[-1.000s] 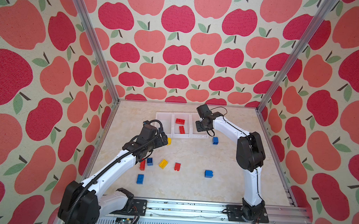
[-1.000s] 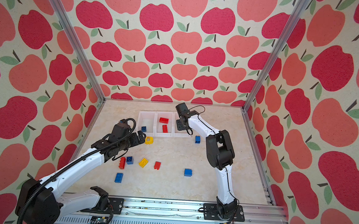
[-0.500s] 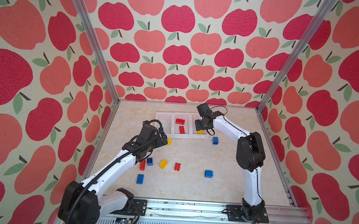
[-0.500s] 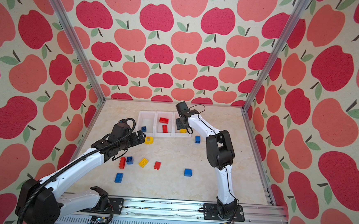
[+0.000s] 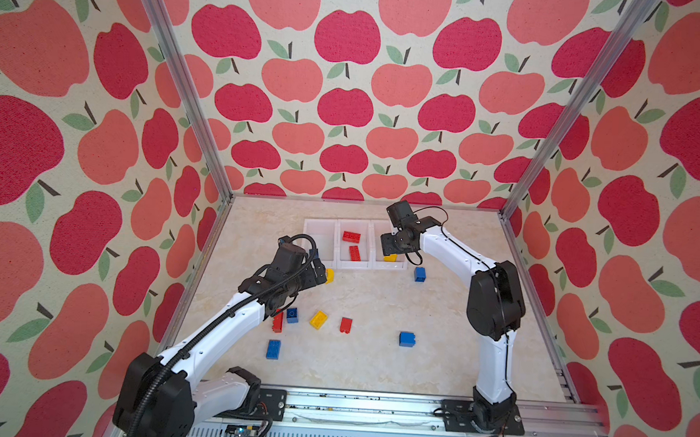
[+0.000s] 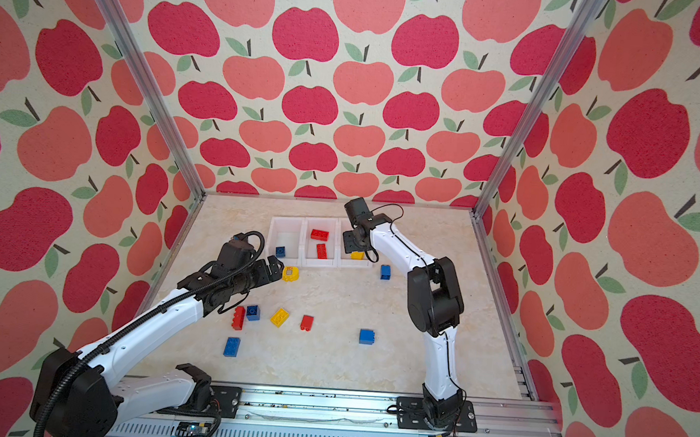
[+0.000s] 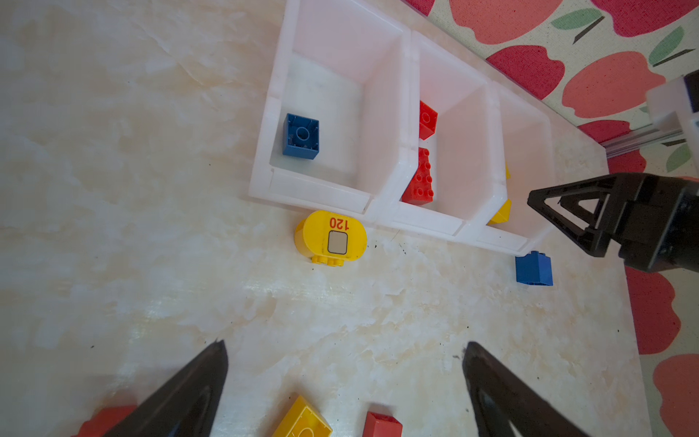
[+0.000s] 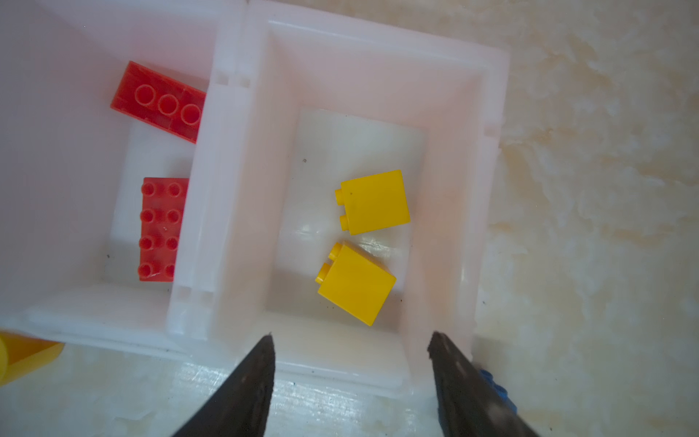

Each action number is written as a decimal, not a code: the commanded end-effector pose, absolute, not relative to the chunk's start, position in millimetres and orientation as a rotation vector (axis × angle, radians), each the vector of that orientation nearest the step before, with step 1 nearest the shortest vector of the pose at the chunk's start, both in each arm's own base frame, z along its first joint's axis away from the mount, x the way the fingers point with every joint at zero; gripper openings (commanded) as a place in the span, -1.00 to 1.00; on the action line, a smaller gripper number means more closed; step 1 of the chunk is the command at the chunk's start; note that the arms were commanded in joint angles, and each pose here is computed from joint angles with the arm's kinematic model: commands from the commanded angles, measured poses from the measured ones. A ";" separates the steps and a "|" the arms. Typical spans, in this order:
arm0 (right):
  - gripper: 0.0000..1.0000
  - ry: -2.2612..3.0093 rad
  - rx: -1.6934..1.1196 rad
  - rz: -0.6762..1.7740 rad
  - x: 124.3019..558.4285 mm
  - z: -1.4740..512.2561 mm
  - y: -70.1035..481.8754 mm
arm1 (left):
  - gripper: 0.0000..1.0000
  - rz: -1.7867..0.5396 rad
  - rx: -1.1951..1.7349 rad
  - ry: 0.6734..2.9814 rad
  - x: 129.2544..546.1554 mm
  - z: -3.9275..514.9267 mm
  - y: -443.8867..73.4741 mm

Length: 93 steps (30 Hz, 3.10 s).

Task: Sort the legos into containers by color
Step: 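Raise the right gripper while the left gripper moves over the yellow 2x4 brick, then lower the left gripper and close it on the yellow 2x4 brick, then carry the yellow brick with the left gripper into the yellow compartment and release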

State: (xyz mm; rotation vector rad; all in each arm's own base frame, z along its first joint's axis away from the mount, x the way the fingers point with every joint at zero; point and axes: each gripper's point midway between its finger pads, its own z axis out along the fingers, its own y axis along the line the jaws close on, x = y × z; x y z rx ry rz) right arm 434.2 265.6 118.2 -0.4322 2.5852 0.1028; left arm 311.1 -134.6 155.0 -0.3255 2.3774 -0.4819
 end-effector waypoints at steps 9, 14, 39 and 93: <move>0.51 2.624 -0.407 0.228 367.6 142.1 257.4 | 1.00 -0.386 -0.257 2.490 298.1 140.2 -135.9; 0.56 2.653 -0.383 0.266 339.8 141.8 244.8 | 0.94 -0.308 -0.104 2.564 285.8 131.9 -145.0; 0.68 2.746 -0.265 0.340 257.5 129.2 194.7 | 0.40 -0.104 0.389 2.881 243.2 62.3 -180.5; 0.74 2.724 -0.136 0.377 242.5 127.8 173.1 | -0.43 -0.147 0.341 2.769 258.7 94.1 -198.1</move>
